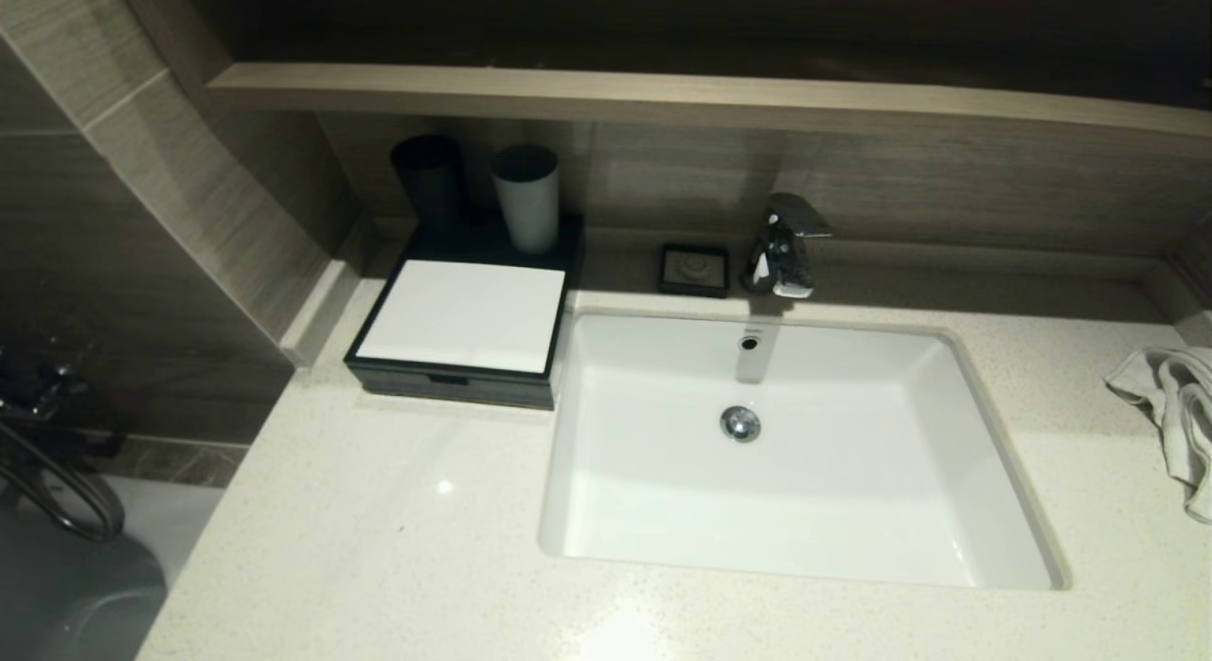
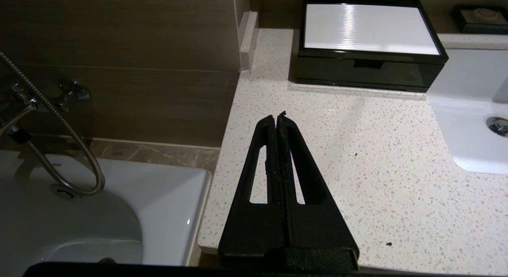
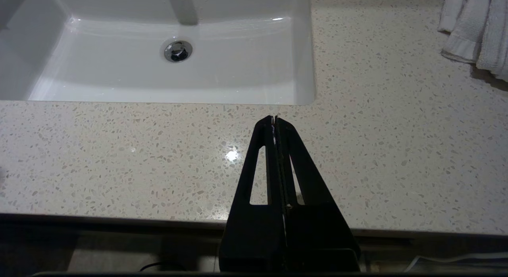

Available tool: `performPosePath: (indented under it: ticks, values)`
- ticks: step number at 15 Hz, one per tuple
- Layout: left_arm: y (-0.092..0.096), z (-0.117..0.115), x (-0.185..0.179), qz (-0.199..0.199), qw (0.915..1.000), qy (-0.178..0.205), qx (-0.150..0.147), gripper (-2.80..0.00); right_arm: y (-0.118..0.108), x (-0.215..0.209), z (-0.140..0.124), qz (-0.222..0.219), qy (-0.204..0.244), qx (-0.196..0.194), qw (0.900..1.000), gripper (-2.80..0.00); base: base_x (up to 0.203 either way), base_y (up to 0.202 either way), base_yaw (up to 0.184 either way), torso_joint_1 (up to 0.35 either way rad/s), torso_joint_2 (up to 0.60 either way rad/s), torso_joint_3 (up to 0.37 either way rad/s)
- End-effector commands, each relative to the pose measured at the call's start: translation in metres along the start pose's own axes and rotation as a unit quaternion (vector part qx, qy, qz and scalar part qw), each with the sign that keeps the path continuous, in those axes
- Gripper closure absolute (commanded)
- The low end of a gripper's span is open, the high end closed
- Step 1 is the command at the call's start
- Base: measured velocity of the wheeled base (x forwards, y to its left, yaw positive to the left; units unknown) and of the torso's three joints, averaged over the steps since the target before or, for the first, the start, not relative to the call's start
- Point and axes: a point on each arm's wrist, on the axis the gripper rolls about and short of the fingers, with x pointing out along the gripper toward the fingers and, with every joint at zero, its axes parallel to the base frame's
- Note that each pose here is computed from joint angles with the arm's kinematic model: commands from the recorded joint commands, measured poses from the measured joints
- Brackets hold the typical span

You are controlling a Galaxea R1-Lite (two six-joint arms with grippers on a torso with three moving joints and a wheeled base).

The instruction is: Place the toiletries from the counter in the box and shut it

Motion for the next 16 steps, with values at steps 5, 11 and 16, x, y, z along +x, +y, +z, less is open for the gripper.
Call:
performPosePath:
  ticks: [5, 11, 16]
  values:
    - [-0.001, -0.014, -0.010, -0.006, 0.9999, 0.012, 0.000, 0.00, 0.000, 0.000, 0.000, 0.000, 0.001, 0.000, 1.000, 0.00, 0.000, 0.000, 0.000, 0.000, 0.00, 0.000]
    - [-0.001, -0.024, -0.008, -0.016, 0.9994, 0.030, 0.001, 0.00, 0.000, 0.000, 0.000, 0.000, 0.001, 0.000, 1.000, 0.00, 0.000, 0.000, 0.000, 0.000, 0.00, 0.000]
    - [-0.002, -0.028, -0.009, -0.016, 0.9986, 0.051, 0.002, 0.00, 0.000, 0.000, 0.000, 0.000, 0.001, 0.000, 1.000, 0.00, 0.000, 0.000, 0.000, 0.000, 0.00, 0.000]
